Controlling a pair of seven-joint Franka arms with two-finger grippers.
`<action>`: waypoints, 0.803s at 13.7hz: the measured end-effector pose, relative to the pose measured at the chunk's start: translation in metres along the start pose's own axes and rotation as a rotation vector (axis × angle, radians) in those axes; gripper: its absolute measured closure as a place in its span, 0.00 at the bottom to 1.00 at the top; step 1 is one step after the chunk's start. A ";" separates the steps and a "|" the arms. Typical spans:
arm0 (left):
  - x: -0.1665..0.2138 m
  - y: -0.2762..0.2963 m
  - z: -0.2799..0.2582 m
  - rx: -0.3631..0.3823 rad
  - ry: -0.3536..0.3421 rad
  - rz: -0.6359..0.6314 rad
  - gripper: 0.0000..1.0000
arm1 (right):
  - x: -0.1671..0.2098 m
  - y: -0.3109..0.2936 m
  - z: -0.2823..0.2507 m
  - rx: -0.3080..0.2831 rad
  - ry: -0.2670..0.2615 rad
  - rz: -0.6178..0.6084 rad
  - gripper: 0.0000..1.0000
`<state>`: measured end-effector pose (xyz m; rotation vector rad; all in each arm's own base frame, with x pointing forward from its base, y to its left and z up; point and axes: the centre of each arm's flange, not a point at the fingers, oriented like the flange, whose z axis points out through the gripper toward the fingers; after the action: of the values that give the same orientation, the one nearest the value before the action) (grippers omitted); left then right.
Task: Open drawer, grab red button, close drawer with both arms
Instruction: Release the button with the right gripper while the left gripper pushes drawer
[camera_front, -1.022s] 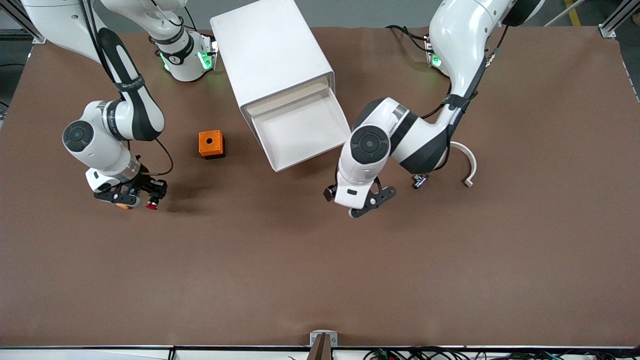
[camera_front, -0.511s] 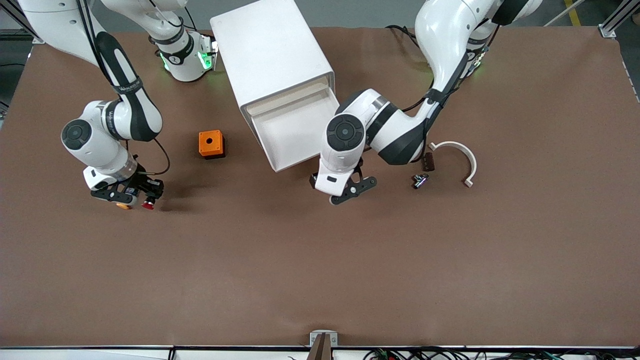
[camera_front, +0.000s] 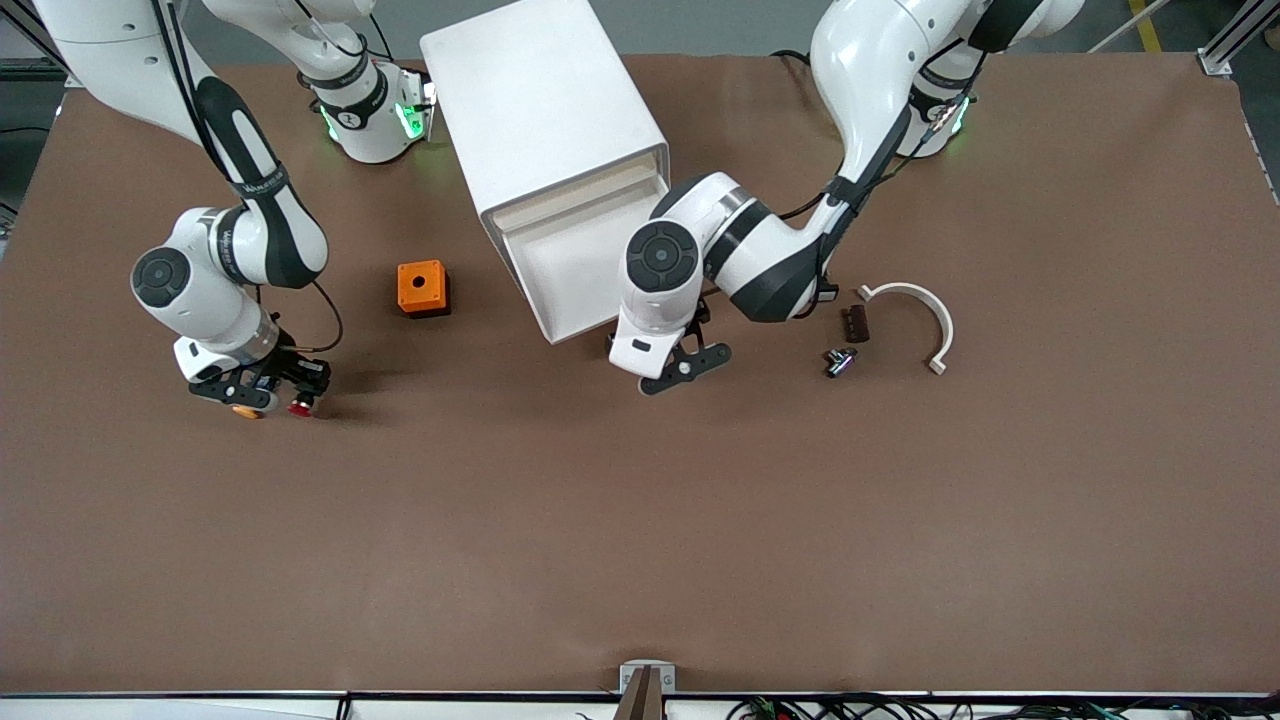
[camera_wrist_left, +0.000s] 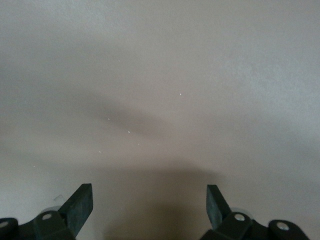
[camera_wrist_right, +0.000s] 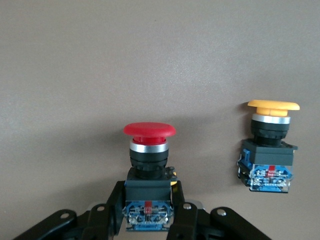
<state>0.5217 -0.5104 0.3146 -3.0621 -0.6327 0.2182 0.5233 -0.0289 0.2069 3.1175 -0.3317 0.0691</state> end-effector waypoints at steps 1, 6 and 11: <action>-0.004 0.001 0.002 0.004 -0.001 0.006 0.00 | 0.000 0.000 0.002 -0.001 -0.003 0.000 0.59; -0.021 0.003 0.018 0.033 -0.011 0.028 0.00 | 0.000 0.007 0.007 -0.003 -0.009 0.012 0.59; -0.042 0.010 0.021 0.010 -0.087 0.018 0.00 | 0.000 0.008 0.010 -0.003 -0.014 0.014 0.17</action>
<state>0.4847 -0.5366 0.2993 -3.0642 -0.6054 0.3549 0.5220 -0.0369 0.1974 3.1138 -0.3534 0.0470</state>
